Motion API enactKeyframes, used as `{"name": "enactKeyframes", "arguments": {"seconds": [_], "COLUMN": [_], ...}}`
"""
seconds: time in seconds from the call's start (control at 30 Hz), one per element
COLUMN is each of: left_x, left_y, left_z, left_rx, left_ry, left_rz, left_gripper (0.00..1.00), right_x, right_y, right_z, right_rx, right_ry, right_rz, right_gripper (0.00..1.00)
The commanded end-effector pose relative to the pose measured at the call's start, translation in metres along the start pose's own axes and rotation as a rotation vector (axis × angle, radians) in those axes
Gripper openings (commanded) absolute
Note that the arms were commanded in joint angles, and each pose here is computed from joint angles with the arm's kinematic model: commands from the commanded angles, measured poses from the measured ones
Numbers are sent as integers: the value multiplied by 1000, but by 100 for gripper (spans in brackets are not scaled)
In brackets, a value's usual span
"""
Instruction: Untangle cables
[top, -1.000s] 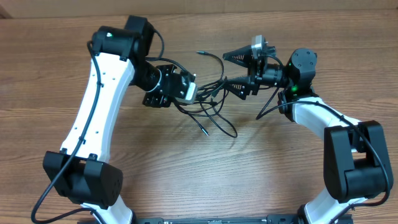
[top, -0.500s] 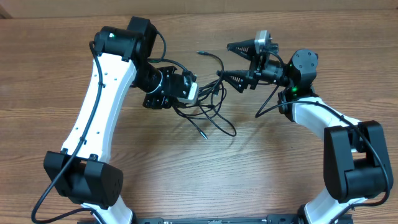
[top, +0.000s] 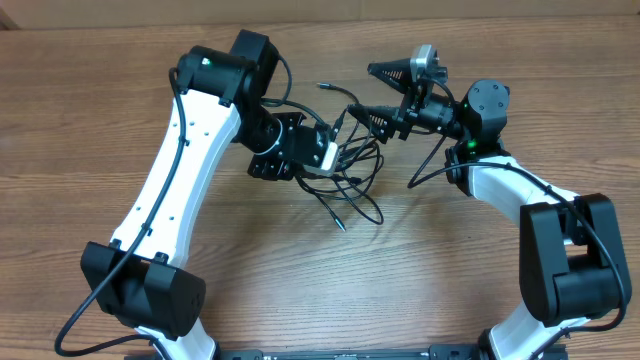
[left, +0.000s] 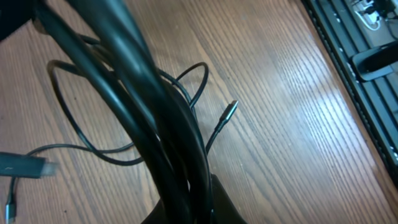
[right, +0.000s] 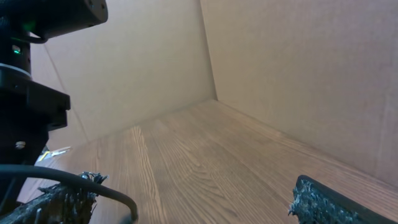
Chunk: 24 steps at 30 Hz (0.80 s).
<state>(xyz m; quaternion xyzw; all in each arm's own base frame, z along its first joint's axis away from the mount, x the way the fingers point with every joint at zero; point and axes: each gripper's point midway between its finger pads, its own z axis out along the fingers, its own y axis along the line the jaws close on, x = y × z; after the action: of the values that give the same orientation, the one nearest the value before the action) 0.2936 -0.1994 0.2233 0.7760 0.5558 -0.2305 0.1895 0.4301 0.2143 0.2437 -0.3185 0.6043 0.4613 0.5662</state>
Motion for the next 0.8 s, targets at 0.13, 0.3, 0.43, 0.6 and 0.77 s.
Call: {"name": "enactKeyframes", "arguments": {"seconds": [0.13, 0.3, 0.43, 0.6, 0.77], "left_x": [-10, -12, -1, 13, 19], "left_y": [0, -11, -10, -7, -5], "left_z": [1, 4, 4, -1, -5], "left_rx": [9, 51, 46, 28, 13], "left_ry": [-59, -39, 16, 57, 63], "left_rz": [-78, -90, -100, -124, -138], "left_gripper": [4, 4, 4, 4, 4], "right_x": [-15, -22, -9, 14, 32], "right_y": [-3, -46, -78, -98, -107], "right_z": [1, -9, -26, -48, -64], "right_rx": [41, 280, 438, 515, 549], "right_ry": [-31, -86, -60, 9, 52], "right_rz": [-22, 4, 77, 172, 290], "right_gripper": [100, 100, 100, 100, 100]}}
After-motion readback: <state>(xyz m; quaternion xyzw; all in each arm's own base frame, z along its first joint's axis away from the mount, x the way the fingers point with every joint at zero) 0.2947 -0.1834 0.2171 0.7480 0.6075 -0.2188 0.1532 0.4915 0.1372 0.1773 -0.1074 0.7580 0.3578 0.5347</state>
